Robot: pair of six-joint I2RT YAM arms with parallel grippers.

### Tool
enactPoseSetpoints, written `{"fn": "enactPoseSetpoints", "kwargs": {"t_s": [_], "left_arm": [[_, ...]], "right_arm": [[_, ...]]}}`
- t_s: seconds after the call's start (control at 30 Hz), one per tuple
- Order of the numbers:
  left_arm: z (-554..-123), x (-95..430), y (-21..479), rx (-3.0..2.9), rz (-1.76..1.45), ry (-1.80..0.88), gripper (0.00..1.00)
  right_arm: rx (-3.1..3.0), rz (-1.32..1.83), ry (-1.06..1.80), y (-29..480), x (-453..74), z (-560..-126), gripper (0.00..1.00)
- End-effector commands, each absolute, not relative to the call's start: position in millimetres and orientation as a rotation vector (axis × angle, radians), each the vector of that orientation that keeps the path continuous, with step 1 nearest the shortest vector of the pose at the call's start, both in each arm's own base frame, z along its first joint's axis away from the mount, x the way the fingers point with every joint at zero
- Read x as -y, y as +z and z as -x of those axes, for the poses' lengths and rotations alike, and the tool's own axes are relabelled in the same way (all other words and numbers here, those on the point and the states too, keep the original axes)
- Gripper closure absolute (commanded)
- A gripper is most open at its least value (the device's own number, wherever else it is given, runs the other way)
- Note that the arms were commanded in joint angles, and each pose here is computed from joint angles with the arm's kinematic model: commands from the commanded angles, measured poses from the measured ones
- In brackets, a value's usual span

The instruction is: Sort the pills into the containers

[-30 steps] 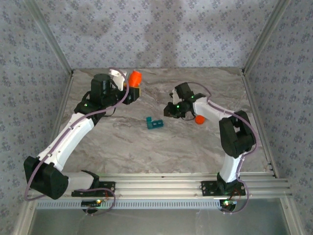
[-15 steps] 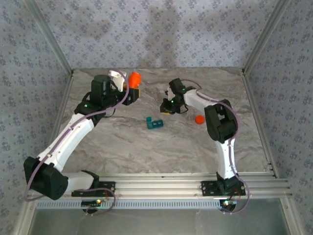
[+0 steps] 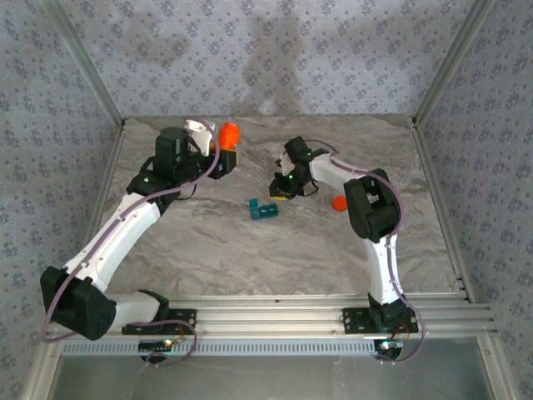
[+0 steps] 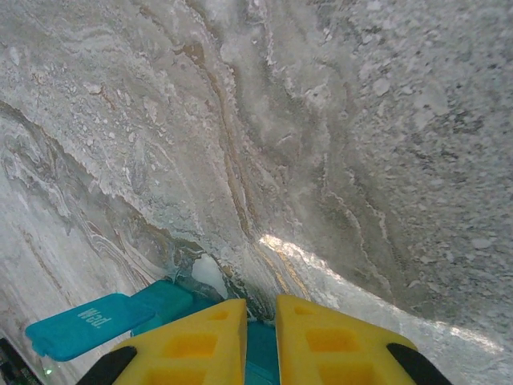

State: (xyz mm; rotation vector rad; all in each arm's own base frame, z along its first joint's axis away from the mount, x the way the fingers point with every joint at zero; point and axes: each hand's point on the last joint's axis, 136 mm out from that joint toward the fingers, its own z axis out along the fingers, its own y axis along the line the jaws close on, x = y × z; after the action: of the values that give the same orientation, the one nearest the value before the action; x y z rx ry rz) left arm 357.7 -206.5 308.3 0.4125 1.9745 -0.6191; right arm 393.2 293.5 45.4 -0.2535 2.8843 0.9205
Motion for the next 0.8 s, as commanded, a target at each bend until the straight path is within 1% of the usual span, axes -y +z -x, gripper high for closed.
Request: {"fn": "enactPoseSetpoints", "kwargs": {"t_s": [0.0, 0.57, 0.7, 0.77], "left_arm": [[-360.1, 203.3, 319.1, -1.94, -0.386, -0.623, 1.0], [-356.3, 201.6, 318.7, -1.931, -0.398, -0.617, 1.0], [-353.5, 202.1, 315.5, -1.938, -0.4, -0.629, 1.0], [-351.0, 202.9, 316.1, -1.936, -0.402, -0.643, 1.0]], "right_arm": [[-2.922, 0.293, 0.951, 41.0, -296.7, -378.9, 0.81], [-2.956, 0.308, 0.938, 37.5, -293.9, -348.8, 0.83], [-2.929, 0.248, 0.932, 47.7, -283.4, -355.6, 0.81], [-2.904, 0.211, 0.932, 58.4, -275.8, -361.2, 0.77]]}}
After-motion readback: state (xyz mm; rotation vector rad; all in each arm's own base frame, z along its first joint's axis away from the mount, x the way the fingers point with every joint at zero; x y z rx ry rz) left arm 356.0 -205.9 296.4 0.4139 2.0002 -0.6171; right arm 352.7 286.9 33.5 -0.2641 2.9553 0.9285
